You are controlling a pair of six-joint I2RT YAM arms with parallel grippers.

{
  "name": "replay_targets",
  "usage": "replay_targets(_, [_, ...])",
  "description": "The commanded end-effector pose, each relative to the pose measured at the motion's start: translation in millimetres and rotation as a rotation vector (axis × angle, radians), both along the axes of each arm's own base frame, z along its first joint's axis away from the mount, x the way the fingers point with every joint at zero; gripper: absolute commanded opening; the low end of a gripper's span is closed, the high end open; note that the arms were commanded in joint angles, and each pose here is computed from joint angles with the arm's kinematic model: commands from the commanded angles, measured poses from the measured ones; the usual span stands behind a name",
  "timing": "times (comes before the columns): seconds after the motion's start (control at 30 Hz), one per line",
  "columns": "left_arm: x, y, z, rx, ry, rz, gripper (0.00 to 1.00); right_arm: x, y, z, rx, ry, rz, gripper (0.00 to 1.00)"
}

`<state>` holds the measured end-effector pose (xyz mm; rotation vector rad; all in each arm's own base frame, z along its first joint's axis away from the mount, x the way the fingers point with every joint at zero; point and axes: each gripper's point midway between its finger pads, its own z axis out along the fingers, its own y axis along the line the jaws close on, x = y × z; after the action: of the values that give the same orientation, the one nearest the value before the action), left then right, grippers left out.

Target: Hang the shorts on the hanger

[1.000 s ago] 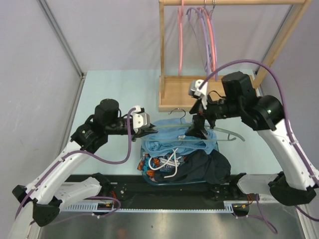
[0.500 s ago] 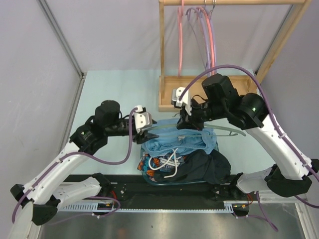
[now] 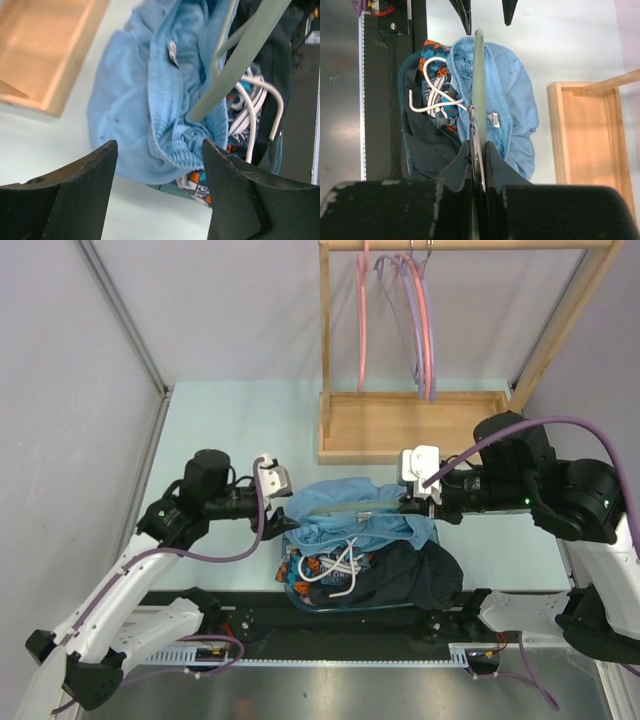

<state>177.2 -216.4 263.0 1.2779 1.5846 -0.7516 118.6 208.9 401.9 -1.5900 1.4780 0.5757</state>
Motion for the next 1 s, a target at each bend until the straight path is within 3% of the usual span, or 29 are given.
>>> replay_targets(0.0, [-7.8, 4.4, -28.9, 0.094, 0.027, -0.077, 0.73, 0.4, -10.3, -29.6, -0.143, 0.031, -0.006, 0.00])
replay_targets(0.2, [-24.9, 11.4, -57.0, 0.192, 0.018, -0.218, 0.73, 4.4, -2.2, -35.3, -0.149, 0.058, -0.018, 0.00])
replay_targets(0.37, [-26.9, 7.2, -64.5, 0.200, 0.005, -0.268, 0.74, 4.1, 0.1, -42.3, -0.159, 0.073, -0.010, 0.00])
replay_targets(0.57, [-26.8, -8.5, -69.0, 0.202, -0.042, -0.316, 0.68, 2.5, 4.4, -48.6, -0.177, 0.087, 0.018, 0.00])
replay_targets(0.7, [-27.3, -16.7, -64.2, 0.188, -0.065, -0.329, 0.49, 5.1, 7.9, -52.0, -0.190, 0.080, 0.027, 0.00])
replay_targets(0.73, [-29.3, -17.9, -63.6, 0.189, -0.068, -0.337, 0.38, 6.2, 8.1, -52.0, -0.191, 0.073, 0.028, 0.00])
replay_targets(0.93, [-30.0, -14.4, -54.5, 0.201, -0.086, -0.329, 0.02, 10.1, 10.7, -57.6, -0.202, 0.061, 0.034, 0.00])
replay_targets(0.97, [-31.1, -13.8, -51.6, 0.198, -0.090, -0.331, 0.00, 11.3, 11.7, -60.0, -0.203, 0.059, 0.034, 0.00])
